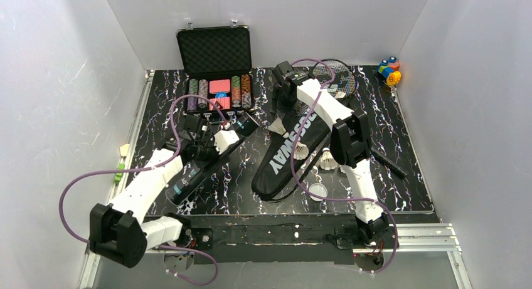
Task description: Pack up the badminton gear
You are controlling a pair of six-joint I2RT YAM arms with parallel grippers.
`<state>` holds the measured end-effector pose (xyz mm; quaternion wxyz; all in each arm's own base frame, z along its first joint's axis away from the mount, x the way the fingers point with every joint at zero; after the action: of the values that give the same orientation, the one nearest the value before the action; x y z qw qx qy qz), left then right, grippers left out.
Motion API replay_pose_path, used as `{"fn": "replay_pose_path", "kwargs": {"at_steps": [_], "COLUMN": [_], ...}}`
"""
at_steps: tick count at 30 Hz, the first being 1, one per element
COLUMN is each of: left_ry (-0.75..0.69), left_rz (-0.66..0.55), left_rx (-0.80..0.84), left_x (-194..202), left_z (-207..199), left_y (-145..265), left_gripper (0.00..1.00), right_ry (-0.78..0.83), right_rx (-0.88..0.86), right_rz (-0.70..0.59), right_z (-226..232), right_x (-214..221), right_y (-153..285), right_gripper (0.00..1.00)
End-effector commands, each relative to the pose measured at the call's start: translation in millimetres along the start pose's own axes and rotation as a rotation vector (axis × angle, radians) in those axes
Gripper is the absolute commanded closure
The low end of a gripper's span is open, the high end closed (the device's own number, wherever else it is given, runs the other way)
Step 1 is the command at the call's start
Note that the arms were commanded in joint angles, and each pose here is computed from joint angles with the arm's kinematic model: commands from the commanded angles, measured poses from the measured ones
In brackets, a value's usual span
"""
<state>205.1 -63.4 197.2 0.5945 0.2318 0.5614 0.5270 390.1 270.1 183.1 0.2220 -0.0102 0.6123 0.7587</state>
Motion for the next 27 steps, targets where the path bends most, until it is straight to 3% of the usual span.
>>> {"fn": "replay_pose_path", "kwargs": {"at_steps": [1,20,23,27], "left_ry": [-0.135,-0.253,-0.279,-0.295], "left_rz": [-0.088,-0.133,-0.123,-0.13], "left_rx": [-0.06,-0.106,-0.112,-0.132], "left_x": [-1,3,4,4], "left_z": [-4,-9,-9,-7], "left_y": [18,27,26,26], "left_gripper": [0.38,0.36,0.36,0.35], "right_ry": [-0.017,-0.008,-0.008,-0.009], "right_rx": [-0.038,0.004,0.002,-0.009], "right_rz": [-0.021,0.027,0.03,0.017], "right_z": [7,3,4,3], "right_x": [-2,3,3,2], "right_y": [5,-22,-22,-10], "right_gripper": [0.3,0.45,0.53,0.73]}}
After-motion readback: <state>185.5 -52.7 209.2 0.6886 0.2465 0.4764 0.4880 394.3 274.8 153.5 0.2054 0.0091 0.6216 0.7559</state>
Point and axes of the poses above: each gripper's point midway between its finger pads, its own y axis back along the fingers, its own z axis along the line the jaws close on, x = y × z, the point moved 10 cm from there along y, back along the fingers, and after that the axes turned 14 degrees about -y, right-handed, at the moved point
